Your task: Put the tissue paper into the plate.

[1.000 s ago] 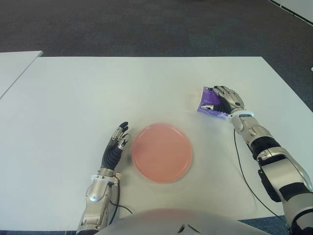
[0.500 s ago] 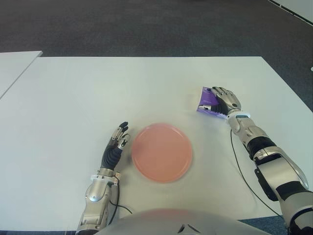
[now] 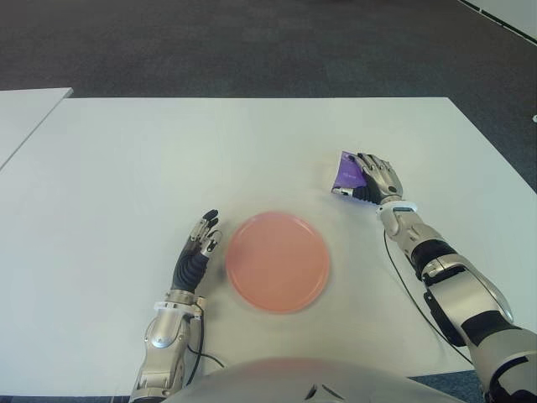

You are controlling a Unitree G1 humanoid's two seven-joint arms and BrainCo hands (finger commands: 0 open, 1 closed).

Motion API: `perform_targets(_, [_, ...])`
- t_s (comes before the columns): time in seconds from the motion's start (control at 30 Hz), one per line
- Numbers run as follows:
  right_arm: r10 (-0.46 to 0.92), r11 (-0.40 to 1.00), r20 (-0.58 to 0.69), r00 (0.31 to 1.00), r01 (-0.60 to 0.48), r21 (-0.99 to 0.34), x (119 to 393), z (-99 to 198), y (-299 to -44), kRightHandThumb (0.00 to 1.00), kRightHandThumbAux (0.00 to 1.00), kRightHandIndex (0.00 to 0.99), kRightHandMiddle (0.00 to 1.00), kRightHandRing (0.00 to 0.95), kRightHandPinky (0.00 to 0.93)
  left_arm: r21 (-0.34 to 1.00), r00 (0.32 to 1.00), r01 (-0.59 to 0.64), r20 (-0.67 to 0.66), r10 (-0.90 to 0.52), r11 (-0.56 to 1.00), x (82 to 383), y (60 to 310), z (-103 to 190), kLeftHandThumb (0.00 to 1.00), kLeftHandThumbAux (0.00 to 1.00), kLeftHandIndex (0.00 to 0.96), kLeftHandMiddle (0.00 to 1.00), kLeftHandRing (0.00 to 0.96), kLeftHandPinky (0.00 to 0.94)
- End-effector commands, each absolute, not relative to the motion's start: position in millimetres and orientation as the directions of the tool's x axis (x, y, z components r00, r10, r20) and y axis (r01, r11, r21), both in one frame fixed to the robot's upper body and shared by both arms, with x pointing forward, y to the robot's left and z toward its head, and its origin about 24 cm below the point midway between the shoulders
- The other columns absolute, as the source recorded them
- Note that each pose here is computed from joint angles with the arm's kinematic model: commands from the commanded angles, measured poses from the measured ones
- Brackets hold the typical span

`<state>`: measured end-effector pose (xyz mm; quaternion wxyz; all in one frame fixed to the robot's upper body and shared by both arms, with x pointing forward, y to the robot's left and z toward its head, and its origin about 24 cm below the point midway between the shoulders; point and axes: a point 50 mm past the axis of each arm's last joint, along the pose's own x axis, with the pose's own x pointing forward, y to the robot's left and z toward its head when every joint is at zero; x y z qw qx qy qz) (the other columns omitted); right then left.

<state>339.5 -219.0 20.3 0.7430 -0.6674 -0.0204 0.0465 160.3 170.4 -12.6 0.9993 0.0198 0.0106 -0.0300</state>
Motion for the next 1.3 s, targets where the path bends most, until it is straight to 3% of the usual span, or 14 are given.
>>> perform_targets(0.03, [0.123, 0.118, -0.235, 0.964, -0.249, -0.961, 311, -26, -204, 0.243, 0.268, 0.000, 0.000, 0.000, 0.000, 0.041, 0.998, 0.037, -0.049, -0.035, 0.998, 157, 175, -16, 0.000, 0.357, 0.000, 0.000, 0.000, 0.000])
perform_targets(0.3, [0.079, 0.148, -0.312, 0.947, -0.321, -0.935, 298, -48, -195, 0.240, 0.288, 0.000, 0.000, 0.000, 0.000, 0.045, 0.998, 0.042, -0.048, -0.039, 0.998, 158, 175, -16, 0.000, 0.359, 0.000, 0.000, 0.000, 0.000])
perform_targets(0.73, [0.039, 0.152, -0.384, 0.922, -0.386, -0.910, 284, -63, -200, 0.255, 0.310, 0.000, 0.000, 0.000, 0.000, 0.008, 0.998, 0.047, -0.031, -0.047, 0.999, 159, 169, -11, 0.000, 0.364, 0.000, 0.000, 0.000, 0.000])
perform_targets(1.3, [-0.003, 0.114, -0.546, 0.838, -0.543, -0.832, 264, -84, -202, 0.219, 0.301, 0.000, 0.000, 0.000, 0.000, -0.016, 0.999, 0.040, -0.010, -0.040, 0.999, 152, 176, -1, 0.001, 0.370, 0.000, 0.000, 0.000, 0.000])
